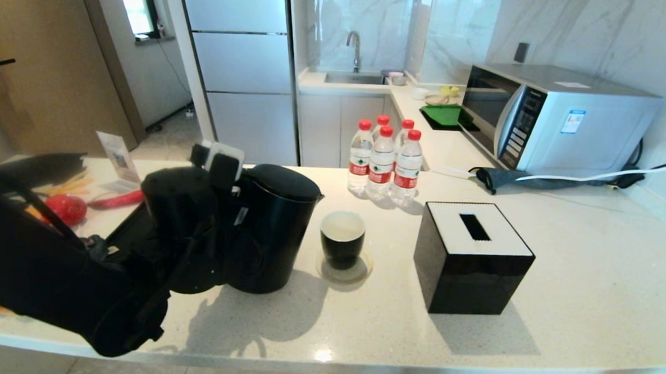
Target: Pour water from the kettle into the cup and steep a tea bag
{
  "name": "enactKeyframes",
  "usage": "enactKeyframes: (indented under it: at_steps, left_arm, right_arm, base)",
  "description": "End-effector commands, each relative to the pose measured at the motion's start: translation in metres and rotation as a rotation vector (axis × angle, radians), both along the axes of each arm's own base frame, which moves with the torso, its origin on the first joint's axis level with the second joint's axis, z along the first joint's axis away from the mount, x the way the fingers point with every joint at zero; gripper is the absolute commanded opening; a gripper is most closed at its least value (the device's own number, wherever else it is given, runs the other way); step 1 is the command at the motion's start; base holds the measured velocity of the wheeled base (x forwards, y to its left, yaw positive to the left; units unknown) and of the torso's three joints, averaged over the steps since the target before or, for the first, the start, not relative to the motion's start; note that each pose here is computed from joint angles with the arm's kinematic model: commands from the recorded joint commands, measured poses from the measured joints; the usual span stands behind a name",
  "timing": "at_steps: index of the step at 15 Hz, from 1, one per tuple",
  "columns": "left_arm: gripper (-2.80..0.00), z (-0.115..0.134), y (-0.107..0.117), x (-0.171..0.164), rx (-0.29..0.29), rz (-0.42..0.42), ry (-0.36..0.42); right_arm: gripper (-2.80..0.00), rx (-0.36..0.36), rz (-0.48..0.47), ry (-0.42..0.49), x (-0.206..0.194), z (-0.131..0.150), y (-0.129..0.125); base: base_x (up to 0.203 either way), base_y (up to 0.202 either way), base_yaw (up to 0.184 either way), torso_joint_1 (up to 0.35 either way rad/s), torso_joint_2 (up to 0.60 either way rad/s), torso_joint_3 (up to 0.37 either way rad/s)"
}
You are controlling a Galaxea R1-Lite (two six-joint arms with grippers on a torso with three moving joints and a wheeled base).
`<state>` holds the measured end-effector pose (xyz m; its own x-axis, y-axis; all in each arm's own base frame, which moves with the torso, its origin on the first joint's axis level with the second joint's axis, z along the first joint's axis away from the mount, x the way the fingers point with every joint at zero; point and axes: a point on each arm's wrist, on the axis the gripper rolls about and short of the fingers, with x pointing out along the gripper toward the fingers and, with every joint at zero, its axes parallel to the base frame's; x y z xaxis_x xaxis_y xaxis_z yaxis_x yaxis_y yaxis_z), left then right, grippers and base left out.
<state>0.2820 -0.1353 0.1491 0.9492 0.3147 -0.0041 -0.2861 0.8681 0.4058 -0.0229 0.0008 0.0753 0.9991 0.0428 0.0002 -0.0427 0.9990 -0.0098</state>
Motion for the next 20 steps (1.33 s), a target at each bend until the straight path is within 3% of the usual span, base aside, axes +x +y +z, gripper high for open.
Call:
enactKeyframes:
  at_steps: [1,6,14,20]
  left_arm:
    - [-2.80,-0.001,-0.001,0.000,0.010,0.003,0.006]
    - [-2.80,0.007,-0.005,0.009,0.058,0.001,0.046]
    - [-2.80,0.010,-0.009,0.012,0.066,-0.003,0.052]
    - [-2.80,0.010,-0.010,0.013,0.110,-0.007,0.068]
  right_arm:
    - [-2.80,-0.001,0.000,0.000,0.000,0.000,0.000]
    - [-2.80,-0.001,0.002,0.002,0.000,0.000,0.000]
    - [-2.80,0.000,0.001,0.000,0.000,0.000,0.000]
    - [-2.80,0.000,0.001,0.002,0.000,0.000,0.000]
  base:
    - [0.000,0.000,0.000,0.000,0.00,0.000]
    - [0.000,0.000,0.000,0.000,0.00,0.000]
    - [0.000,0.000,0.000,0.000,0.00,0.000]
    - [0.000,0.000,0.000,0.000,0.00,0.000]
